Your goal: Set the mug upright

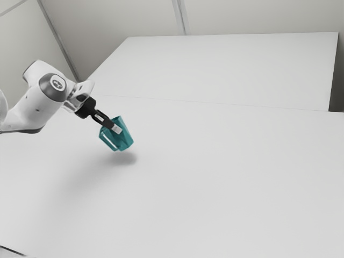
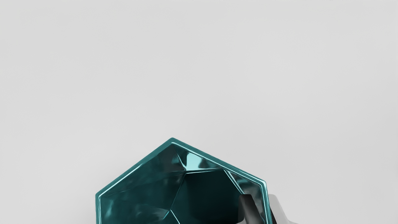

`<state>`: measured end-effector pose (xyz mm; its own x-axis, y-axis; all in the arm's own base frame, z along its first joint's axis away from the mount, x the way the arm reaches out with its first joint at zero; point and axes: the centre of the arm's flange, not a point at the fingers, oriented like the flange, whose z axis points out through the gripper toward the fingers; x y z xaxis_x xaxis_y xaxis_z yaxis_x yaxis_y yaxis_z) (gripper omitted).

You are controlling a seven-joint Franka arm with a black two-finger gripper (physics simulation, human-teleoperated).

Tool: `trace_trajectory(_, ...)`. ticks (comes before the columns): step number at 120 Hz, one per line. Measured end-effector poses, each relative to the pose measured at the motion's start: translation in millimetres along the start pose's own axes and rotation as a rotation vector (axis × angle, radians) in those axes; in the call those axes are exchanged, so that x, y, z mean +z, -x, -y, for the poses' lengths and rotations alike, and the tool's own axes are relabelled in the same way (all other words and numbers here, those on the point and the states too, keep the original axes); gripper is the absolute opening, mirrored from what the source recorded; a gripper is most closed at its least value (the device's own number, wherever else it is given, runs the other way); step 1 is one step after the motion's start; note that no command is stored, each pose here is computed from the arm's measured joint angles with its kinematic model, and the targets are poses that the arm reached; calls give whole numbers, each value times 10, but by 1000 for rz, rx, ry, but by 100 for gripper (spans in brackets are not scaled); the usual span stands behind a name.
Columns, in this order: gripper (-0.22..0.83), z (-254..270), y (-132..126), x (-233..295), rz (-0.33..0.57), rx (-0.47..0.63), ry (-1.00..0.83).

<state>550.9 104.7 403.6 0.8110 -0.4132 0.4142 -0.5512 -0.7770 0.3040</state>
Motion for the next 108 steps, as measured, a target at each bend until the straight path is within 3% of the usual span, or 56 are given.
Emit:
trace_trajectory(69, -17, -644, -254, 556, 98, -124, 63)
trace_trajectory(108, -17, -1144, -492, 771, 282, -56, -41)
